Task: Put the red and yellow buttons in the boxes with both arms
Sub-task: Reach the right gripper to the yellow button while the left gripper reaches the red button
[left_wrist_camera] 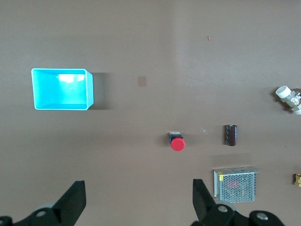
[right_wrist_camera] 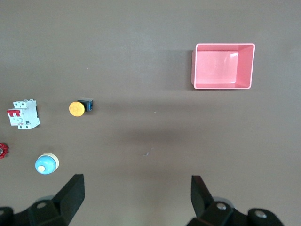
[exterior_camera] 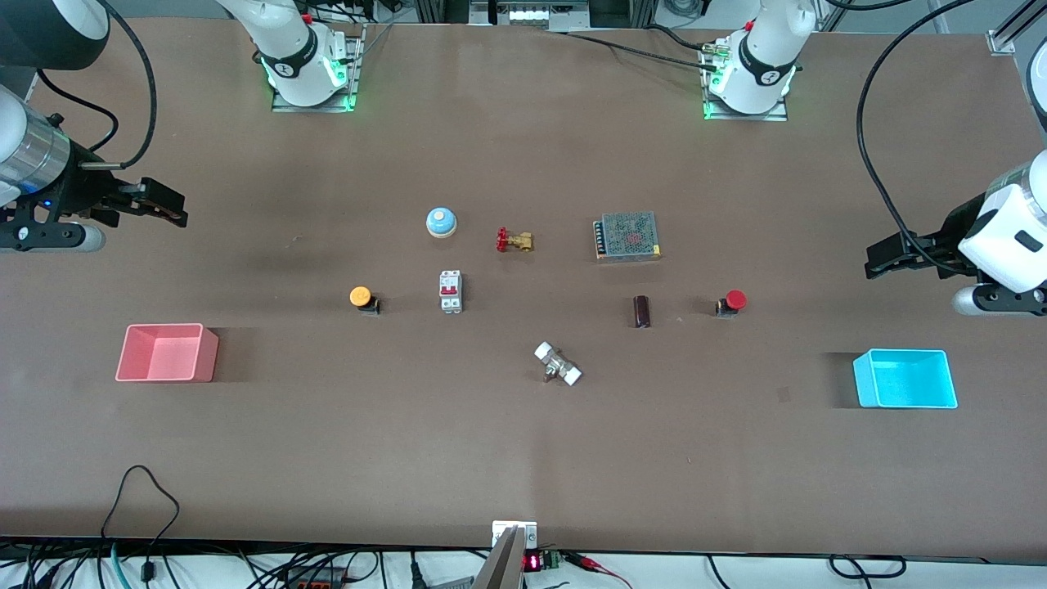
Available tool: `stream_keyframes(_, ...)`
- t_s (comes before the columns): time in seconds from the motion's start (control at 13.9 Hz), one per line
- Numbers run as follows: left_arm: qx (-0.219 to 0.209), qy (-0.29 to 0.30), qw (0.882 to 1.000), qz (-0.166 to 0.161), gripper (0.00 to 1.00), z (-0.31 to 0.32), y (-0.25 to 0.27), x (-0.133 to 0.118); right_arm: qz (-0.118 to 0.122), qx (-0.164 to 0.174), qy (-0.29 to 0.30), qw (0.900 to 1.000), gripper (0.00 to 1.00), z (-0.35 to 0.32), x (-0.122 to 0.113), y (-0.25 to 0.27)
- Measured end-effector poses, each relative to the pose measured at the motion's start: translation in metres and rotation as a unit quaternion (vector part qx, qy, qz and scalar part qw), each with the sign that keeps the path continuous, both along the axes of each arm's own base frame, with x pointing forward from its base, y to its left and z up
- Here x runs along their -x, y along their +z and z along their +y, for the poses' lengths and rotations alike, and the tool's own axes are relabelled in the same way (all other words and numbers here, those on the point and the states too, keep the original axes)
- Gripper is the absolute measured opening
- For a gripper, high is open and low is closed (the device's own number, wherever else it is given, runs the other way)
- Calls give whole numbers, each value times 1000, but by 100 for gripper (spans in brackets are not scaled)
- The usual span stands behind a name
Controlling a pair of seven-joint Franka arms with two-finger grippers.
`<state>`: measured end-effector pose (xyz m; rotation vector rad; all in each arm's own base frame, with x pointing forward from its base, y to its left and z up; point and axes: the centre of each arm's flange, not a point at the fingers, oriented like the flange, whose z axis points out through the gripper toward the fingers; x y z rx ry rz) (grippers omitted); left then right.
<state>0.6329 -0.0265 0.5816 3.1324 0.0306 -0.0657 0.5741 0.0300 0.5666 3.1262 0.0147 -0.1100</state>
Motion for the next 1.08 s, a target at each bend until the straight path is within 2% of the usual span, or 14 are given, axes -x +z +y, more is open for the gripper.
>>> stream_keyframes(0.29,0,0,1000,2,100,0,-2,0,5,0,0,1000,100,0,1,-1)
stream_keyframes(0.5,2,-3,1000,19,100,-7,-22,-5,10,1,0,1000,100,0,2,-2)
stream_keyframes(0.79,11,-19,998,64,100,-34,-89,-22,15,-12,3,1000,100,7,3,-9)
stream_keyframes(0.94,11,-33,997,74,100,-55,-132,-29,5,-18,5,1000,100,13,0,-29)
stream_keyframes(1.08,18,-37,997,70,100,-68,-180,-27,-3,-19,6,1000,100,15,-2,-60)
